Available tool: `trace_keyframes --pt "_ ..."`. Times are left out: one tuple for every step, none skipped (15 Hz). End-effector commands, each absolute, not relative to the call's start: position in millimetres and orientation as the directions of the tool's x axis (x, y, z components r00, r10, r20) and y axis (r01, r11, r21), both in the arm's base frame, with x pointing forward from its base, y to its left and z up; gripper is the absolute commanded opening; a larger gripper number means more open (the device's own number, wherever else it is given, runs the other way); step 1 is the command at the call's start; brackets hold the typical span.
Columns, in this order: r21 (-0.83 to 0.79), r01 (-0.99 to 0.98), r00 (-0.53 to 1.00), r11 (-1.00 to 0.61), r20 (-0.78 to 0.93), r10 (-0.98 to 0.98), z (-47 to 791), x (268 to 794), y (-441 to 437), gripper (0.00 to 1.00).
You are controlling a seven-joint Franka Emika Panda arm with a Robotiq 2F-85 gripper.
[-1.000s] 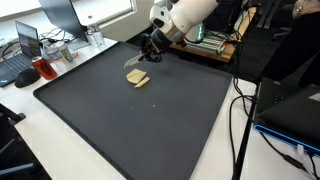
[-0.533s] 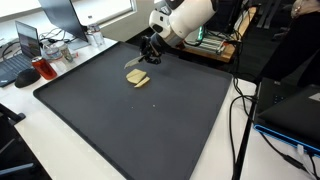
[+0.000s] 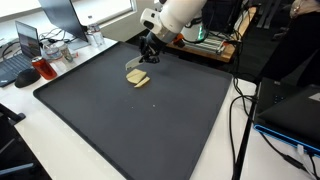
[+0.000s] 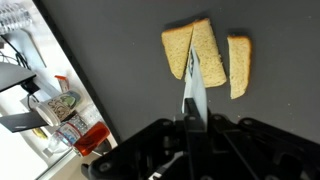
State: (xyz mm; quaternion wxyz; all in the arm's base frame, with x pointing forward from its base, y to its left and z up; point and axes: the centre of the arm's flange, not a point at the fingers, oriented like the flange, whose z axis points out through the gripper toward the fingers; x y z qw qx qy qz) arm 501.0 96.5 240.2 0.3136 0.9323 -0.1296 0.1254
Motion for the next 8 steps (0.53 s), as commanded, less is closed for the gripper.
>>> trace_keyframes --pt "0.441 -0.375 0.916 -0.815 0.311 -0.253 271.4 510.3 74.3 0.01" --pt "0.408 -0.394 0.906 -0.824 0.324 -0.272 277.8 513.1 69.2 0.01" --pt "0.382 -0.408 0.895 -0.829 0.346 -0.281 283.3 516.5 63.4 0.01" --pt "0.345 -0.42 0.885 -0.839 0.358 -0.297 287.6 519.8 59.6 0.01" --pt "0.313 -0.432 0.874 -0.846 0.375 -0.307 291.2 523.5 55.5 0.01" --pt "0.284 -0.437 0.864 -0.853 0.397 -0.31 294.1 526.6 51.3 0.01" --pt "0.258 -0.444 0.852 -0.858 0.417 -0.316 296.9 528.9 47.7 0.01" --pt "0.235 -0.444 0.846 -0.865 0.43 -0.317 298.9 530.8 44.0 0.01"
